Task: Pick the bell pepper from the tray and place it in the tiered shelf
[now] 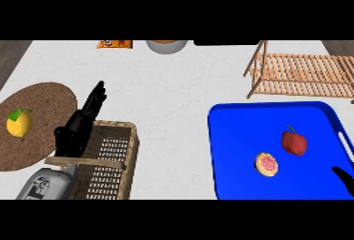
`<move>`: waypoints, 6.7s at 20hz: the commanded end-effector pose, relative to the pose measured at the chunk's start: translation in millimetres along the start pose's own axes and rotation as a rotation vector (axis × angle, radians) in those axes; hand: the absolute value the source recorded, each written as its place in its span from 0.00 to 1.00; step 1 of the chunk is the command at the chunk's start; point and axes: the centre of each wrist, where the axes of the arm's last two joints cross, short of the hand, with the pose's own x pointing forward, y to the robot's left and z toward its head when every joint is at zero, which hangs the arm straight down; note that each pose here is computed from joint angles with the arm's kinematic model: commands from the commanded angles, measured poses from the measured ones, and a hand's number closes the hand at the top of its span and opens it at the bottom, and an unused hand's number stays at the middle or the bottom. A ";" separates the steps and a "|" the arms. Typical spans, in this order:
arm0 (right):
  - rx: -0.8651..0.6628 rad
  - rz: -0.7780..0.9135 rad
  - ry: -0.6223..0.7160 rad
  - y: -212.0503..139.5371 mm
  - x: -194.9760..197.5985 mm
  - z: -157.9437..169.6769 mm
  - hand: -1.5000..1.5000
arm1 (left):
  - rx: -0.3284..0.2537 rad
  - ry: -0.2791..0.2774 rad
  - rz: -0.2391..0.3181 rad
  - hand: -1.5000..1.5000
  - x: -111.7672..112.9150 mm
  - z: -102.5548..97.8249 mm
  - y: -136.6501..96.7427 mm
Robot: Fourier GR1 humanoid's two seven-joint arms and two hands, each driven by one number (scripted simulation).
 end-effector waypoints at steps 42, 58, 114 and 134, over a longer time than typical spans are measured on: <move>0.337 0.668 0.279 103.6 154.7 37.5 0.00 | -0.029 0.018 0.028 0.50 6.6 -10.7 -17.0; 0.355 0.751 0.348 120.7 115.9 19.1 0.00 | -0.035 0.034 0.041 0.50 -0.7 -1.8 -4.1; 0.881 0.578 -0.091 188.7 160.9 121.4 1.00 | -0.015 0.020 0.041 0.50 -16.2 -1.7 -11.5; 0.328 0.378 -0.224 106.5 301.8 78.3 1.00 | -0.028 0.025 0.035 0.50 -16.9 15.4 -20.8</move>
